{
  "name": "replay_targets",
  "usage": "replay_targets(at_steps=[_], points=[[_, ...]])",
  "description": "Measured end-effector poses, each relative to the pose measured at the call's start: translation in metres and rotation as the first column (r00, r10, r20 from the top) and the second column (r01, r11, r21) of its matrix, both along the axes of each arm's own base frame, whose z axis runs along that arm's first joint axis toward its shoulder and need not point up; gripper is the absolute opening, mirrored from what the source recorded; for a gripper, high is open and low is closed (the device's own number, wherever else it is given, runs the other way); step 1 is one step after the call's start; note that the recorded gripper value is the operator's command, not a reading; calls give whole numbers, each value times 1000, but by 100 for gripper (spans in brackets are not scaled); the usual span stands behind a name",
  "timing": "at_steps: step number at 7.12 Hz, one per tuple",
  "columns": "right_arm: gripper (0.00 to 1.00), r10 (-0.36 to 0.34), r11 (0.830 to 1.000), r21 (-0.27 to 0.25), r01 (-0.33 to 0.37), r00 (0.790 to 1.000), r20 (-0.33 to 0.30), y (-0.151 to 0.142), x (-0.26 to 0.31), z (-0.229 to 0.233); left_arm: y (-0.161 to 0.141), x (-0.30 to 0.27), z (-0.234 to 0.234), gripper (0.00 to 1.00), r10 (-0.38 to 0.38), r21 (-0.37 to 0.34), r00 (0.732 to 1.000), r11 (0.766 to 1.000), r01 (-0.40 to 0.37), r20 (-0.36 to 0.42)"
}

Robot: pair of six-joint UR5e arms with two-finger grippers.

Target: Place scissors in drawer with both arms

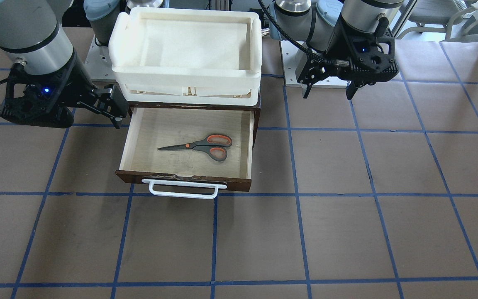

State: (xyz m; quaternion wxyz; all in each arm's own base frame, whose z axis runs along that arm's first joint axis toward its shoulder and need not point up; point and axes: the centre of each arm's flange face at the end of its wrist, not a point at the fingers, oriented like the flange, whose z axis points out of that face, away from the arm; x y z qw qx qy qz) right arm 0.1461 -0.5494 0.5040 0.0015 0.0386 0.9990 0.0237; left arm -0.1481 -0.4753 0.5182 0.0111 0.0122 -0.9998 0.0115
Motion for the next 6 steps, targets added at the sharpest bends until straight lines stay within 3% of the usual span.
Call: replay_targets(at_steps=[6], points=[[100,-1,1000,-2,1,1000,3,0,0,-1,4,4,5,100,2,-7,999,1000,-2,33]])
